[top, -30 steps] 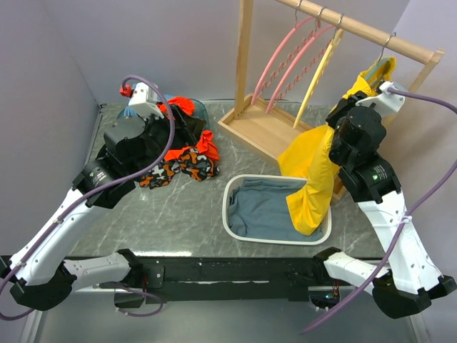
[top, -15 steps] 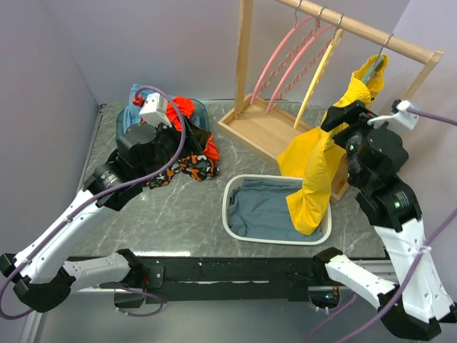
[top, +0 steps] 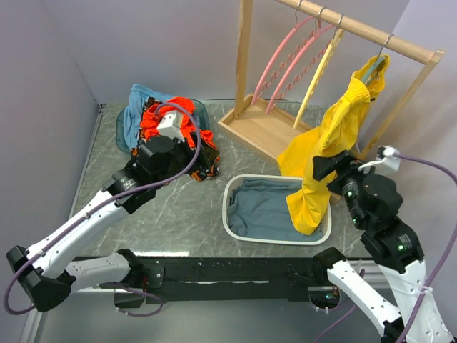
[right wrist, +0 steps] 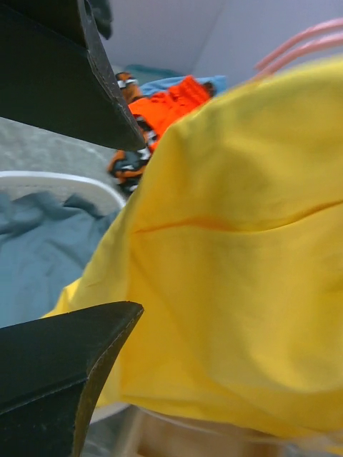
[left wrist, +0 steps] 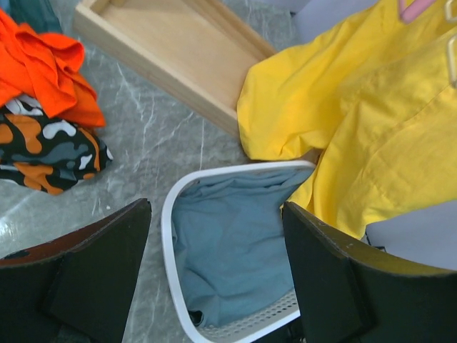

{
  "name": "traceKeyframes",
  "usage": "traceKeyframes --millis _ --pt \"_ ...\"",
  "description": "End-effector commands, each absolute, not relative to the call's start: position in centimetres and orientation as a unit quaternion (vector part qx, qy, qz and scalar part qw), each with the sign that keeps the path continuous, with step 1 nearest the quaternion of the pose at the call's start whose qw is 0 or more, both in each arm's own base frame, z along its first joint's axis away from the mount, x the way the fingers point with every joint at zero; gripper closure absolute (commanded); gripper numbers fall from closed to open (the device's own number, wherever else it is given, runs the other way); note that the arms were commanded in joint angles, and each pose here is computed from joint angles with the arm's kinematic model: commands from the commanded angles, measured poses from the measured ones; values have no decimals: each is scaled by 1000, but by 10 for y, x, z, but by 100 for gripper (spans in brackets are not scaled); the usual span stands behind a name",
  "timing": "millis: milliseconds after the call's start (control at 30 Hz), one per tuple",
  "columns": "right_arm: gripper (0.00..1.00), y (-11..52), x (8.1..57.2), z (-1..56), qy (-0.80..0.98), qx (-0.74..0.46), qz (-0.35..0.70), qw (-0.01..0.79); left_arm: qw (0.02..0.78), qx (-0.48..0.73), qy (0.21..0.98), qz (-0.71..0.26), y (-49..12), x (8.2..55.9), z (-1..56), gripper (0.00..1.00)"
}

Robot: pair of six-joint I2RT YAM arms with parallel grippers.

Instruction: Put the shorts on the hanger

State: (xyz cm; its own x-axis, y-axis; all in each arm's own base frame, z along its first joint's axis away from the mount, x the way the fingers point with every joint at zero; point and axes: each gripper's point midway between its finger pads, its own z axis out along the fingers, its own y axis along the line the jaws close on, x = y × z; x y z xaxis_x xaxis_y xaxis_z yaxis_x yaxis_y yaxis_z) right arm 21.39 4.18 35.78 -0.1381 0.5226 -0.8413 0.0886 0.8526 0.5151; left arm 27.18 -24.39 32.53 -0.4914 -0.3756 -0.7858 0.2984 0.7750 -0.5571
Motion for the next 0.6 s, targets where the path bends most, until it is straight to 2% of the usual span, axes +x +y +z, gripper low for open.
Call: traceKeyframes --millis 0,167,367,433,567 --pt "7 61 207 315 772 194 205 570 503 -29 780 -372 -255 272 332 20" --pt "7 70 212 268 796 196 205 535 493 -32 787 -370 -257 273 316 20" --pt "7 92 224 241 811 179 216 514 471 -33 801 -368 -265 275 291 20" --pt "7 97 227 236 818 173 205 509 468 -35 804 -366 -265 275 285 20" --pt "6 71 227 223 828 208 116 508 465 -33 808 -361 -265 275 280 20"
